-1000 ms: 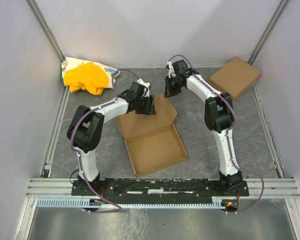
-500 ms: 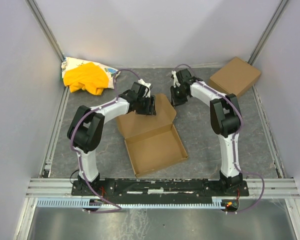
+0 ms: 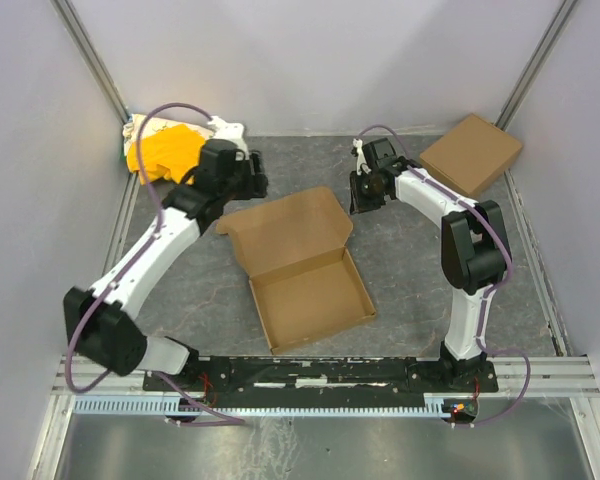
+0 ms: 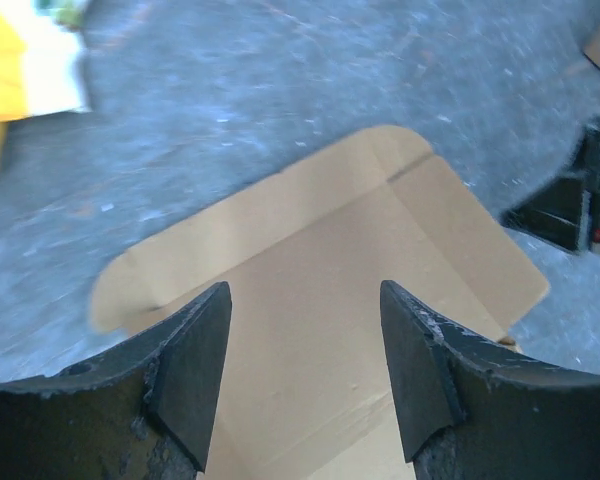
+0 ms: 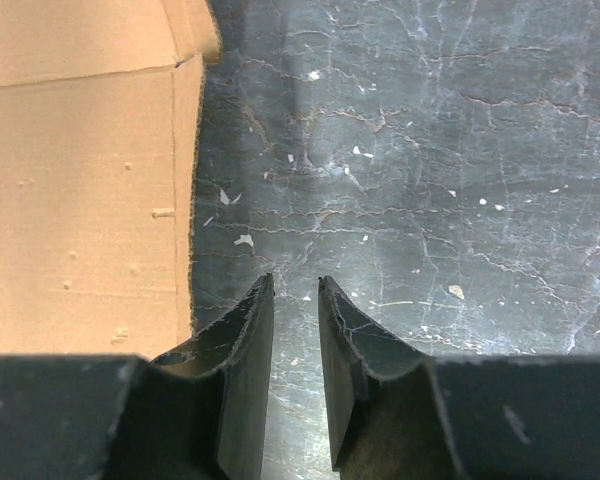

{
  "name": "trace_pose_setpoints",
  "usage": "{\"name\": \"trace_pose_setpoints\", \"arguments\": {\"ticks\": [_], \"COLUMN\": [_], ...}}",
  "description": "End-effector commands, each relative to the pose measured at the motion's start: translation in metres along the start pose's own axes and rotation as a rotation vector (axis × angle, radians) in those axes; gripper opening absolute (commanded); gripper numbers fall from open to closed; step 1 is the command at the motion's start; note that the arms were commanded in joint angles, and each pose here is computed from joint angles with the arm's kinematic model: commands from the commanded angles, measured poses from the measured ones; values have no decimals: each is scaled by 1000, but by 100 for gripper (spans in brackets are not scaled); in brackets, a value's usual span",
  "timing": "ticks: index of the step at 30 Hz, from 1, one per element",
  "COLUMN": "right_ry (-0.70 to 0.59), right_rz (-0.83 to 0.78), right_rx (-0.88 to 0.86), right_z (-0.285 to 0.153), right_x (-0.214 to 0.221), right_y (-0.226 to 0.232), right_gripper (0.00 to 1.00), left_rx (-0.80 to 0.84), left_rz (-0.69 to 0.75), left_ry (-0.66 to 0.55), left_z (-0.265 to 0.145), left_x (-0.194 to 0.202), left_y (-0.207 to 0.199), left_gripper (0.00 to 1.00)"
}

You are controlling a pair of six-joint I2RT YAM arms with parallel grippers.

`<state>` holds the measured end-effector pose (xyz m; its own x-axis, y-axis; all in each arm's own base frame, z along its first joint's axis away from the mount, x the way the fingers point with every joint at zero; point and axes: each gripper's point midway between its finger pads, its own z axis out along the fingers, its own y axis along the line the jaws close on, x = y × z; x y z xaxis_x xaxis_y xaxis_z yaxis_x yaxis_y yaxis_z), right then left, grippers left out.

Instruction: Fold the paper box

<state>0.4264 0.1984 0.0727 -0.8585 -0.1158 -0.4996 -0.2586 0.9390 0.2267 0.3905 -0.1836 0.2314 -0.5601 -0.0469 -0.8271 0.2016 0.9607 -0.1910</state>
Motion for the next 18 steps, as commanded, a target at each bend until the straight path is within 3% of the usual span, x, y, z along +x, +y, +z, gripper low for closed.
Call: {"name": "trace_pose_setpoints", "arguments": {"ticks": [1, 4, 10, 18], "right_ry": [-41, -32, -55, -61], "right_rz": [-33, -56, -60, -68], "right_rx": [-56, -62, -76, -79], "right_z": [-9, -8, -11, -12], "right_x": [-13, -9, -11, -11], "right_y": [24, 32, 43, 45], "right_gripper": [32, 32, 32, 32], "left_rx": [-181, -251, -315, -342], "left_rz": [-96, -143, -212, -270], "left_ry": [62, 108, 150, 123], "left_z": [-24, -29, -30, -34], "left_x": [36, 71, 106, 125], "left_y": [57, 79, 92, 100], "left_gripper": [68, 68, 68, 68]}}
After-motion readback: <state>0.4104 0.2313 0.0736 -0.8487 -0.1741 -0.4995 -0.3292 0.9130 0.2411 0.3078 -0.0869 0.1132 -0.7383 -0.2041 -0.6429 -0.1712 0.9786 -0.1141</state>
